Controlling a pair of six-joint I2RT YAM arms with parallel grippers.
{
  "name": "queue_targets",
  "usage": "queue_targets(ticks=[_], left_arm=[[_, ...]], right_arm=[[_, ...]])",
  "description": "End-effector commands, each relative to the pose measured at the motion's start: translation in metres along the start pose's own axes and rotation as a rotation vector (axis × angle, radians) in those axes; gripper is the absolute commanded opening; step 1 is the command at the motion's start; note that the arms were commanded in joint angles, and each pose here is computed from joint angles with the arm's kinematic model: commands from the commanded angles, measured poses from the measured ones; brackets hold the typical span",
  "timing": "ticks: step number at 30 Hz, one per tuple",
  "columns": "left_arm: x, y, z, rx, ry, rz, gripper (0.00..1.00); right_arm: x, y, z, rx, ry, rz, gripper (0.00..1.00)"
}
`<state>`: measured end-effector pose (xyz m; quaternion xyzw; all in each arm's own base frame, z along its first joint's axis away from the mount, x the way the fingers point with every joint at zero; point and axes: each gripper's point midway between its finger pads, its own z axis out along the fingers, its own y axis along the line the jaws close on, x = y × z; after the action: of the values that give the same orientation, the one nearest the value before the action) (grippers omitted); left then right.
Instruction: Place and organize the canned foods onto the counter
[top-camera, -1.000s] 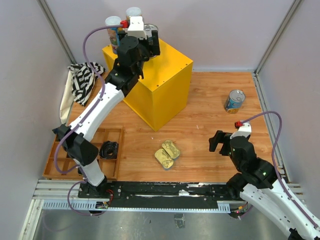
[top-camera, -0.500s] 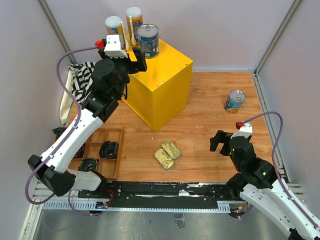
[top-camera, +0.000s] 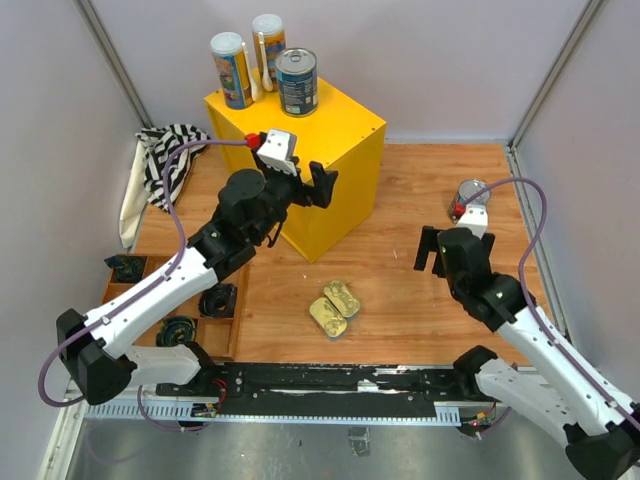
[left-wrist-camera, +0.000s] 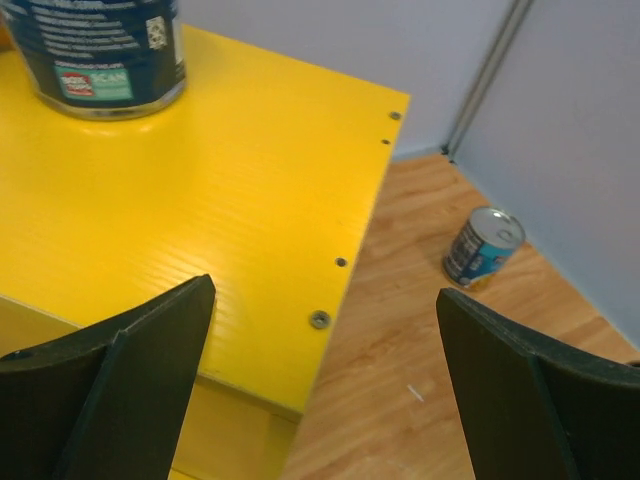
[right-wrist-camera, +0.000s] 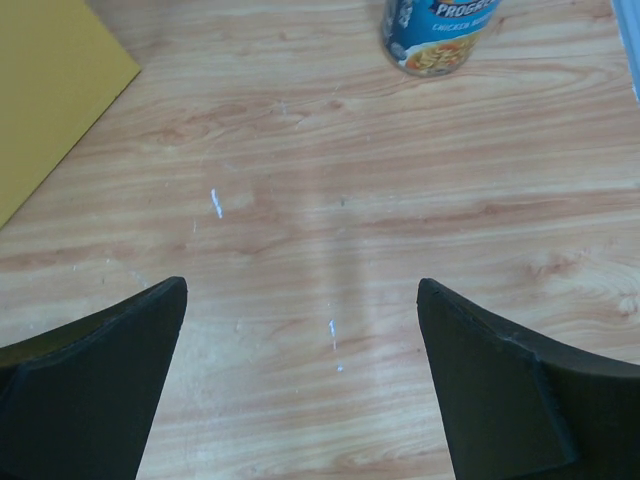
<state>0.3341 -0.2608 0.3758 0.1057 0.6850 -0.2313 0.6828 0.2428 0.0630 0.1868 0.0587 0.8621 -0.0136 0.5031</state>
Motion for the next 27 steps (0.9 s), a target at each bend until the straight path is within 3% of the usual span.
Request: queue_targets(ticks=[1, 10, 27], left_arm=[[0.026, -0.035, -0.005, 0.105, 0.040, -0.050, 0.98], [0.099, -0.100, -0.017, 0.230, 0.187, -0.053, 0.99], [0.161, -0.175, -0.016, 0.381, 0.314, 0.032, 0.99]], right_arm=[[-0.032, -0.008, 0.017, 0.015, -0.022, 0.033, 0.98], [-0.042, -0.037, 0.072, 0.146, 0.028, 0.114, 0.98], [-0.084, -0.086, 0.147, 0.312, 0.045, 0.314, 0.98]])
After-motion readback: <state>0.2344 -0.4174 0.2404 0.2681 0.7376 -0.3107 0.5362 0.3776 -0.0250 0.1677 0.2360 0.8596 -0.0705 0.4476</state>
